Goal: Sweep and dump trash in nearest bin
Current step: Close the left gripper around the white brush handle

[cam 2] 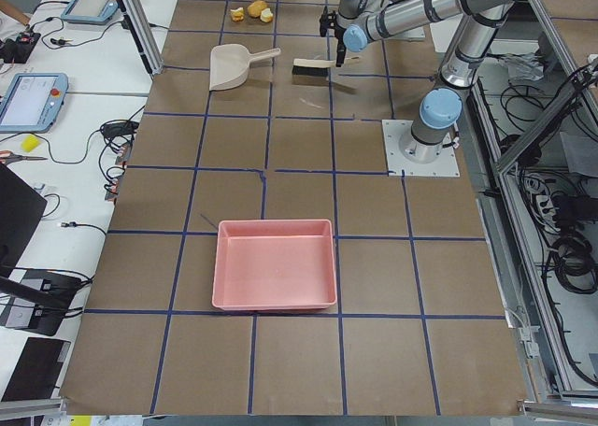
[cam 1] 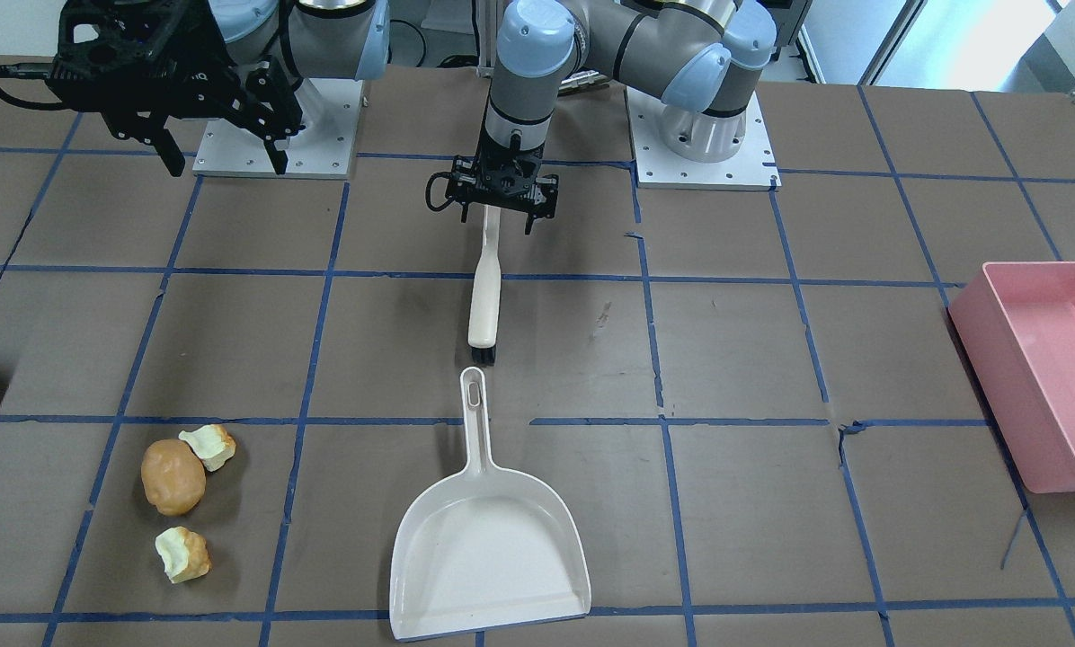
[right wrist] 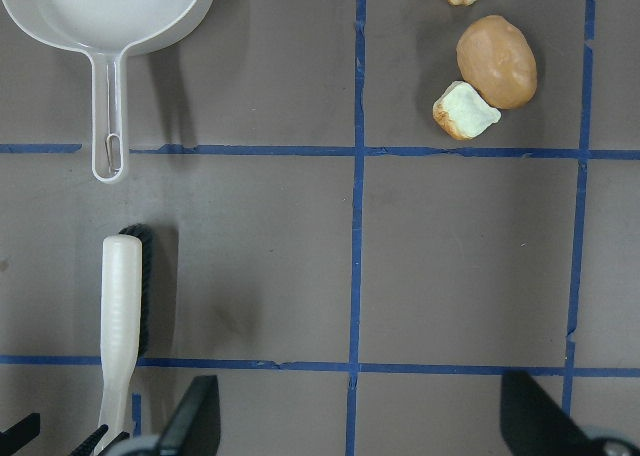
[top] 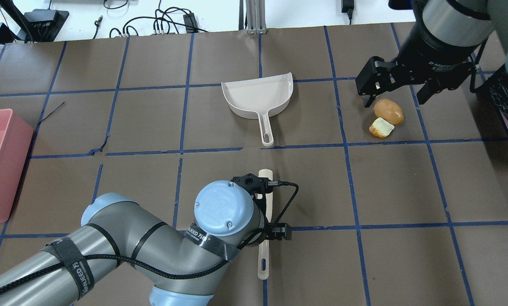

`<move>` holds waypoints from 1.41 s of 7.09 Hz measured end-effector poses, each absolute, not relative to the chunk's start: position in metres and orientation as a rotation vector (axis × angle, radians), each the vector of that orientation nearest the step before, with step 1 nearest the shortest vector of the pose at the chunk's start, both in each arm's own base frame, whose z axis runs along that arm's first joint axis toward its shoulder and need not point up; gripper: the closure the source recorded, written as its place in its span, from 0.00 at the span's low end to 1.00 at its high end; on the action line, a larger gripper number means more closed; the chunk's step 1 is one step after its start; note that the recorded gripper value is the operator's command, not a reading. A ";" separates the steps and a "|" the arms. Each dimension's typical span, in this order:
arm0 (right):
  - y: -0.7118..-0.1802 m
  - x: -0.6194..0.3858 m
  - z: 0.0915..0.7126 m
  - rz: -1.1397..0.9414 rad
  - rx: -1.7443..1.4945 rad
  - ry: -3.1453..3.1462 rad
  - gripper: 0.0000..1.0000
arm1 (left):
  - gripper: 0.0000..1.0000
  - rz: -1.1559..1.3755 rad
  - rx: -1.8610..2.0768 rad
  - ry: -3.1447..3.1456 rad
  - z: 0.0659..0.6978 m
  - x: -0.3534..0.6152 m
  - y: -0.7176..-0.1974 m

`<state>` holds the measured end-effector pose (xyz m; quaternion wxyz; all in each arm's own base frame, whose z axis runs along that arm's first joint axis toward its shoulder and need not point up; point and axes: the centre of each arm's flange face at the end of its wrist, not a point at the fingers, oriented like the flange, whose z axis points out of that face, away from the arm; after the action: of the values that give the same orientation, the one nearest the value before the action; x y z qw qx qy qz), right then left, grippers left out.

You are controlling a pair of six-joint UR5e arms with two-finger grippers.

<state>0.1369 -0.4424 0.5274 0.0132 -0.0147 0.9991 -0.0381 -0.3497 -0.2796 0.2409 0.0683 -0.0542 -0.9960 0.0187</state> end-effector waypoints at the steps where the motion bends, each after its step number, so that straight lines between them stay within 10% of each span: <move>1: -0.442 0.137 0.527 -0.118 -0.046 3.112 0.00 | 0.00 0.044 -0.184 -3.003 0.234 -0.356 -0.273; 10: -0.444 0.135 0.527 -0.119 -0.040 3.113 0.00 | 0.08 0.025 -0.214 -3.038 0.222 -0.363 -0.258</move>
<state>0.1350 -0.4435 0.5270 0.0133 -0.0128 0.9991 -0.0381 -0.3633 -0.2578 0.2224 0.0482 -0.0702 -0.9963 0.0082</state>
